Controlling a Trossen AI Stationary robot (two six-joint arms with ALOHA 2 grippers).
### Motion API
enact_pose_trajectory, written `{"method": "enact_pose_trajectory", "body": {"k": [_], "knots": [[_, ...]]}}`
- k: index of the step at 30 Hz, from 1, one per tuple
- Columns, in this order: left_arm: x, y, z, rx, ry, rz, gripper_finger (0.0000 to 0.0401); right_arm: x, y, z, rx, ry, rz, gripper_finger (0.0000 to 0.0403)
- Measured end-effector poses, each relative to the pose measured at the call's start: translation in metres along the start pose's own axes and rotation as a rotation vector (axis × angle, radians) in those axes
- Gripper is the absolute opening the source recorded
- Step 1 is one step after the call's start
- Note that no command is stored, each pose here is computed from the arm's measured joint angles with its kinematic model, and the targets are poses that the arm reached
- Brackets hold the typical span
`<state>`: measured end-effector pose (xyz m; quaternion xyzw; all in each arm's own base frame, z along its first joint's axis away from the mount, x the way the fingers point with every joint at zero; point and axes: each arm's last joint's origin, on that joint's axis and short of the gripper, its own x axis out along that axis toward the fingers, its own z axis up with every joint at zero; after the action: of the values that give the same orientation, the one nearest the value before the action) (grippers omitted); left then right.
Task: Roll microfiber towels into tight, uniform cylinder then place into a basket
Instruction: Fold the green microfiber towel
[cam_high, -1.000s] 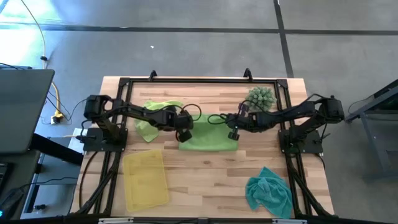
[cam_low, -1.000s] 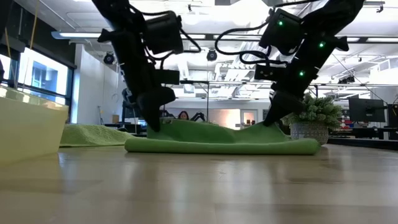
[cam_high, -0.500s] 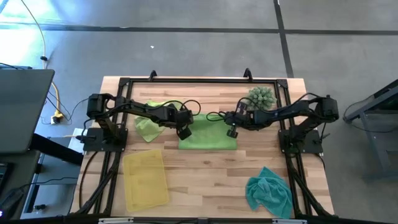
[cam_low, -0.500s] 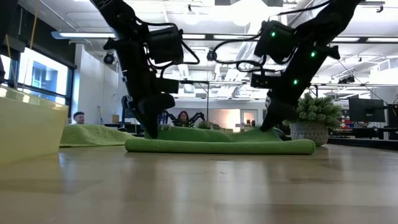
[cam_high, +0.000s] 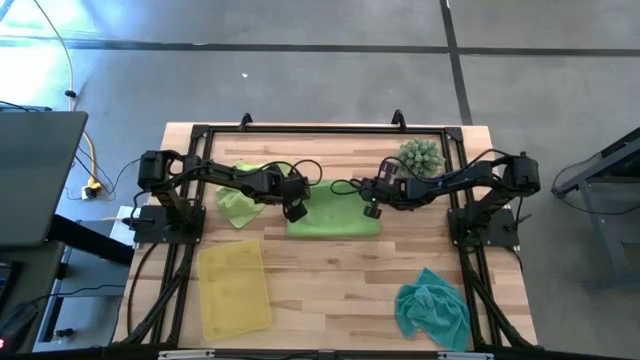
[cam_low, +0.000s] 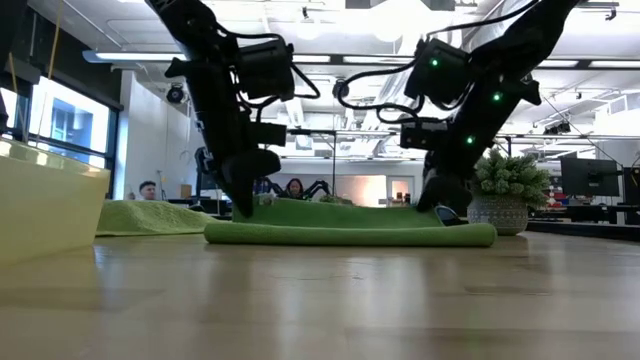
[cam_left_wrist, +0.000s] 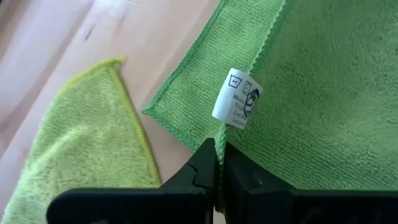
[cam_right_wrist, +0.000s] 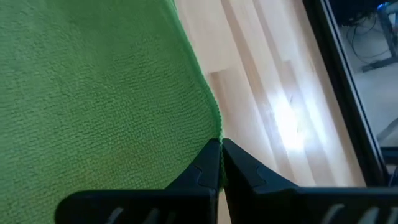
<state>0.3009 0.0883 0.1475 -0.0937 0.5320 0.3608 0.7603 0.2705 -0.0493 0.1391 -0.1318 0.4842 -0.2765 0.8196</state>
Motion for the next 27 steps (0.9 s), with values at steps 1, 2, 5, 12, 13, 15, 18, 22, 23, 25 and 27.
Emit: {"method": "enact_pose_trajectory", "body": {"k": [1,2,5,12,13,15,18,22,23,25,27], "knots": [[-0.0005,0.0003,0.0,0.0,-0.001,0.003,0.0,0.0,0.0,0.0008,-0.002,-0.008,0.0,0.0],[-0.0011,0.0006,0.0001,0.0,-0.002,0.003,0.0,0.0,-0.0001,0.0015,-0.005,-0.014,-0.001,0.0],[-0.0016,0.0008,0.0003,-0.001,-0.005,0.005,0.0,0.0,-0.0003,0.003,-0.011,-0.028,-0.005,0.0],[-0.0017,0.0015,0.0003,0.0,-0.012,0.031,0.0,-0.0002,-0.0028,0.0045,-0.018,-0.034,-0.087,0.0],[-0.0017,0.0018,0.0004,0.0,-0.016,0.039,0.0,-0.0002,-0.0029,0.0045,-0.018,-0.034,-0.089,0.0],[-0.0017,0.0023,0.0007,0.0,-0.021,0.053,0.0,0.0004,-0.0037,0.0044,-0.015,-0.033,-0.088,0.0],[-0.0009,0.0042,0.0013,-0.006,-0.02,0.057,0.0,0.002,-0.0058,0.004,-0.006,-0.029,-0.072,0.0],[-0.0008,0.0044,0.0014,-0.006,-0.02,0.058,0.0001,0.003,-0.007,0.0039,0.0,-0.027,-0.06,0.0001],[-0.0008,0.0044,0.0014,-0.003,-0.02,0.058,0.0002,0.0029,-0.0069,0.0039,-0.002,-0.028,-0.059,0.0002],[-0.0008,0.0043,0.0015,0.012,-0.021,0.059,0.0008,0.0029,-0.0068,0.0039,-0.004,-0.027,-0.059,0.0014],[-0.0009,0.0045,0.0018,0.026,-0.025,0.066,0.002,0.0029,-0.0069,0.0038,-0.014,-0.026,-0.062,0.0037]]}}
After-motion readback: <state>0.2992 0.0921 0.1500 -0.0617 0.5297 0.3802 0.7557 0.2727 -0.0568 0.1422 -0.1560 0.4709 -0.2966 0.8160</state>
